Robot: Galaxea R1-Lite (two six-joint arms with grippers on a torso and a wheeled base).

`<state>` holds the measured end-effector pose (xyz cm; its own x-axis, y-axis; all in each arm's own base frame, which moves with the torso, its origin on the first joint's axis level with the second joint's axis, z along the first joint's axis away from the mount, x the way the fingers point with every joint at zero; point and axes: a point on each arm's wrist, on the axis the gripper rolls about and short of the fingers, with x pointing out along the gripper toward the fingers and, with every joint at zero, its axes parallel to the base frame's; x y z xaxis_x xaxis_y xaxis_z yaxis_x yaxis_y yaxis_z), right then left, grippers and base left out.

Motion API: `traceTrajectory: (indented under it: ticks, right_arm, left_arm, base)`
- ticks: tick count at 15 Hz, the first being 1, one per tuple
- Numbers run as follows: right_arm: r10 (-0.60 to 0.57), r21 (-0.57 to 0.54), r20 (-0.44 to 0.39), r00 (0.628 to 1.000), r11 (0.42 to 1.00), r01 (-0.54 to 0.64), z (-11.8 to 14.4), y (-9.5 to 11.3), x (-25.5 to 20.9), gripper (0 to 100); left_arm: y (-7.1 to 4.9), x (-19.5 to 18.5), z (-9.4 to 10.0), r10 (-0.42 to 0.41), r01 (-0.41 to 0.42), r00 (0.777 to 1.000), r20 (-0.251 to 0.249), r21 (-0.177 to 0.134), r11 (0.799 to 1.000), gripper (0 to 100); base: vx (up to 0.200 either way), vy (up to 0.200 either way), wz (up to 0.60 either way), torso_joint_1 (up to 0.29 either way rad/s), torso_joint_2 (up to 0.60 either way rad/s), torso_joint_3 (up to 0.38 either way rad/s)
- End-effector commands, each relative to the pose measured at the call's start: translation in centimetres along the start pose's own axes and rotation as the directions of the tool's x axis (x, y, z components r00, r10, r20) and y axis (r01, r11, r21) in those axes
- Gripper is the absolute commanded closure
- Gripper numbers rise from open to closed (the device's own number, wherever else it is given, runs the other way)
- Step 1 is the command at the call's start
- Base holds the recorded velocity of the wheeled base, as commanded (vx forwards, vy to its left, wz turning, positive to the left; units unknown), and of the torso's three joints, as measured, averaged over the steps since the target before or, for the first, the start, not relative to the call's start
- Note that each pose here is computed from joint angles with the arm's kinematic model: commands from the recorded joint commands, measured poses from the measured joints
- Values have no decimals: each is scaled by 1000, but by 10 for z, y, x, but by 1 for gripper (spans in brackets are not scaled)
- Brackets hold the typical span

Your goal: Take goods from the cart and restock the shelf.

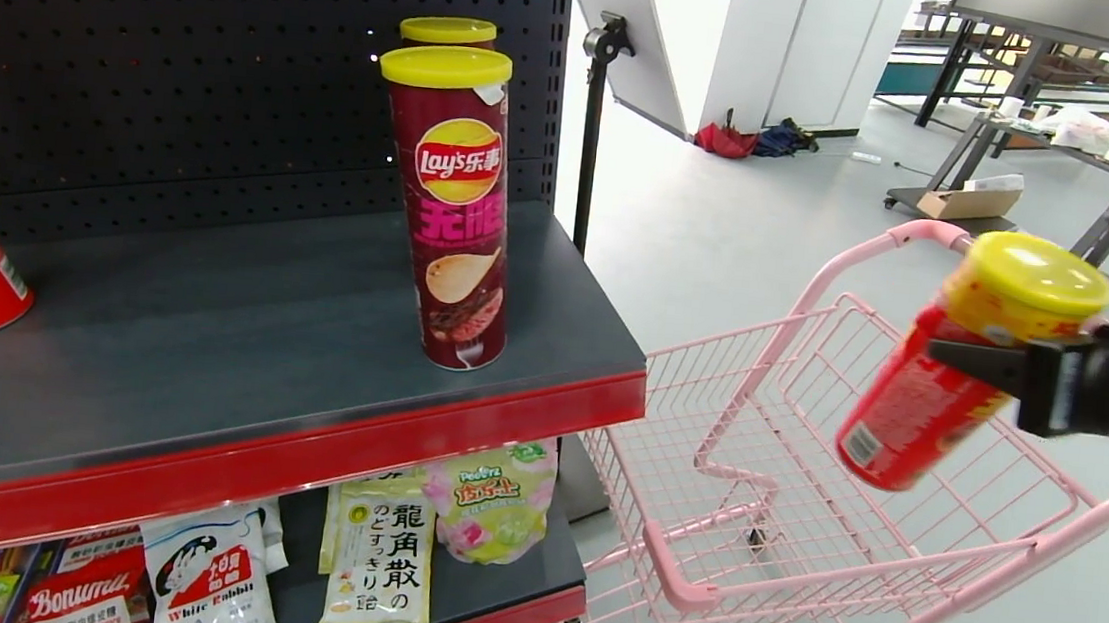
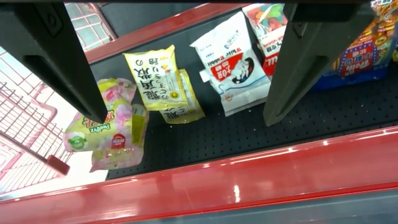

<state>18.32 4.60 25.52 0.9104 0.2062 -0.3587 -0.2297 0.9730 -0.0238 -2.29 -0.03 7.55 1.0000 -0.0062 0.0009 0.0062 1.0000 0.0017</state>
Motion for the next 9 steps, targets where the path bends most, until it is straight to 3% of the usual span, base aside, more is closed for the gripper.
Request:
traceTrajectory:
  ticks: [1, 3, 5, 9]
  right_arm:
    - [-114, -1, 95, 989, 993, 115, -51, -6, -137, 100]
    - [-212, -1, 88, 973, 977, 213, -86, -6, -162, 100]
    - [-236, -1, 75, 969, 971, 237, -106, -5, -168, 100]
    - [-250, -27, 81, 965, 967, 253, -125, -4, -173, 100]
  left_arm:
    - [0, 0, 0, 0, 0, 1000, -1, 0, 1000, 0]
    - [0, 0, 0, 0, 0, 1000, -1, 0, 1000, 0]
    - [0, 0, 0, -2, 2, 1000, -1, 1, 1000, 0]
    - [0, 0, 0, -2, 2, 1000, -1, 0, 1000, 0]
  base:
    - [0, 0, 0, 0, 0, 0]
    - [0, 0, 0, 0, 0, 0]
    - [0, 0, 0, 0, 0, 0]
    - [0, 0, 0, 0, 0, 0]
